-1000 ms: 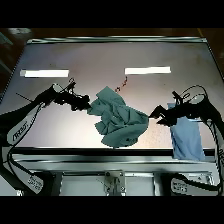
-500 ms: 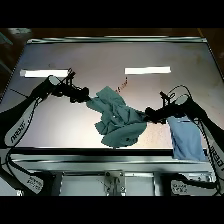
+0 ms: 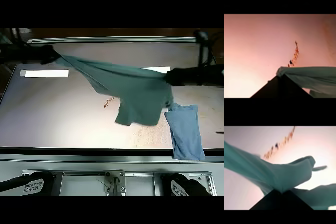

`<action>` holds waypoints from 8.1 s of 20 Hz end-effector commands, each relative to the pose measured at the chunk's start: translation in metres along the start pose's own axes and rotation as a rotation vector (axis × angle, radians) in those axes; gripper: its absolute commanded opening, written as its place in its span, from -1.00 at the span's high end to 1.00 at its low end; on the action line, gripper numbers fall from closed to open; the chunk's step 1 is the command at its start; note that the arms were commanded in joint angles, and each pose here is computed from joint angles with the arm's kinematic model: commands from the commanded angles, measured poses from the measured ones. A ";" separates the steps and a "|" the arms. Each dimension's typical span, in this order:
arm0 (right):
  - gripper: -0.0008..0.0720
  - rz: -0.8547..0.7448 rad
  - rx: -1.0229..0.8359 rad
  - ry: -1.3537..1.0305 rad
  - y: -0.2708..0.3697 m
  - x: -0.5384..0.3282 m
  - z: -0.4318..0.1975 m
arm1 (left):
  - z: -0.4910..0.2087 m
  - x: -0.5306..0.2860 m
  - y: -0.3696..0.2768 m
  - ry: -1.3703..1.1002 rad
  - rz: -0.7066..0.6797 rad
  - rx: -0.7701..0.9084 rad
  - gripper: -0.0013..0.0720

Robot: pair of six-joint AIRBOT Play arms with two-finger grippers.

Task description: Fold the shirts.

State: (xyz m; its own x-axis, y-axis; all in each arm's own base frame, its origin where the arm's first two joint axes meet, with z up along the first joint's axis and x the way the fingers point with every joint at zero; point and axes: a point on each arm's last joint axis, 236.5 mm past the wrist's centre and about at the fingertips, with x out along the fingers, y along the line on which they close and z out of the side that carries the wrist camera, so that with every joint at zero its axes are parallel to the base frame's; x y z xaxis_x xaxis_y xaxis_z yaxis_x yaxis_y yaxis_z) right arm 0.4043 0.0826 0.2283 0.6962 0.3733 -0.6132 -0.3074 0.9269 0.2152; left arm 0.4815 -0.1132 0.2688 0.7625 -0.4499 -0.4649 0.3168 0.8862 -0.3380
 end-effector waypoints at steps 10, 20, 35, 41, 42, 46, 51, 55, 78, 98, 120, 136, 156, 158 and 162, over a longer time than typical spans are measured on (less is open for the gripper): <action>0.81 0.068 -0.012 -0.145 0.091 -0.175 0.007 | 0.062 -0.241 -0.064 -0.397 0.194 0.345 0.86; 0.81 0.171 0.038 0.509 0.047 -0.020 -0.145 | -0.080 -0.133 0.016 0.102 0.210 0.190 0.86; -0.75 0.133 0.419 0.314 -0.018 0.197 -0.143 | -0.230 0.004 0.073 0.377 0.104 -0.194 0.86; -0.74 0.264 0.543 0.745 -0.003 0.075 -0.221 | -0.231 0.006 0.074 0.379 0.105 -0.196 0.86; -0.74 0.258 0.587 0.768 0.004 0.072 -0.241 | -0.231 0.006 0.074 0.380 0.105 -0.196 0.86; -0.74 0.103 0.811 0.756 0.002 0.091 -0.320 | -0.231 0.006 0.074 0.379 0.104 -0.197 0.86; -0.74 0.045 0.907 0.687 0.006 0.115 -0.335 | -0.231 0.006 0.074 0.379 0.104 -0.196 0.86; -0.74 0.013 0.903 0.646 0.021 0.135 -0.333 | -0.230 0.006 0.074 0.379 0.105 -0.197 0.86; 0.81 0.350 0.152 -0.029 0.095 -0.013 -0.054 | -0.044 -0.094 0.039 -0.066 0.152 0.072 0.86; 0.81 -0.059 0.176 -0.375 0.076 -0.241 0.028 | -0.008 -0.345 -0.005 -0.273 0.633 0.278 0.86; 0.48 -0.064 0.534 0.123 -0.069 0.275 -0.081 | -0.251 0.031 0.218 0.647 0.389 -0.432 0.74; -0.64 0.067 0.699 0.742 -0.124 0.091 -0.226 | -0.427 -0.082 0.131 0.967 0.170 -0.830 -0.82; -0.64 0.045 0.731 0.737 -0.113 0.111 -0.240 | -0.471 -0.027 0.114 0.967 0.209 -0.857 -0.39; -0.64 0.042 0.734 0.738 -0.114 0.111 -0.240 | -0.470 -0.022 0.116 0.948 0.222 -0.849 0.27; -0.64 0.009 0.719 0.764 -0.119 0.108 -0.250 | -0.470 -0.023 0.114 0.958 0.207 -0.829 0.86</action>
State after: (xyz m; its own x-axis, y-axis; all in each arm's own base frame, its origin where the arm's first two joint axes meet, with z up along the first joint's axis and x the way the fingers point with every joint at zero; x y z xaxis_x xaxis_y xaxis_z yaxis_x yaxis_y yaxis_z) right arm 0.3590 0.0070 -0.0488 0.0415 0.5095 -0.8594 0.3208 0.8079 0.4944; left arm 0.2212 -0.0613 -0.1362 -0.1177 -0.5585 -0.8211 -0.4752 0.7577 -0.4473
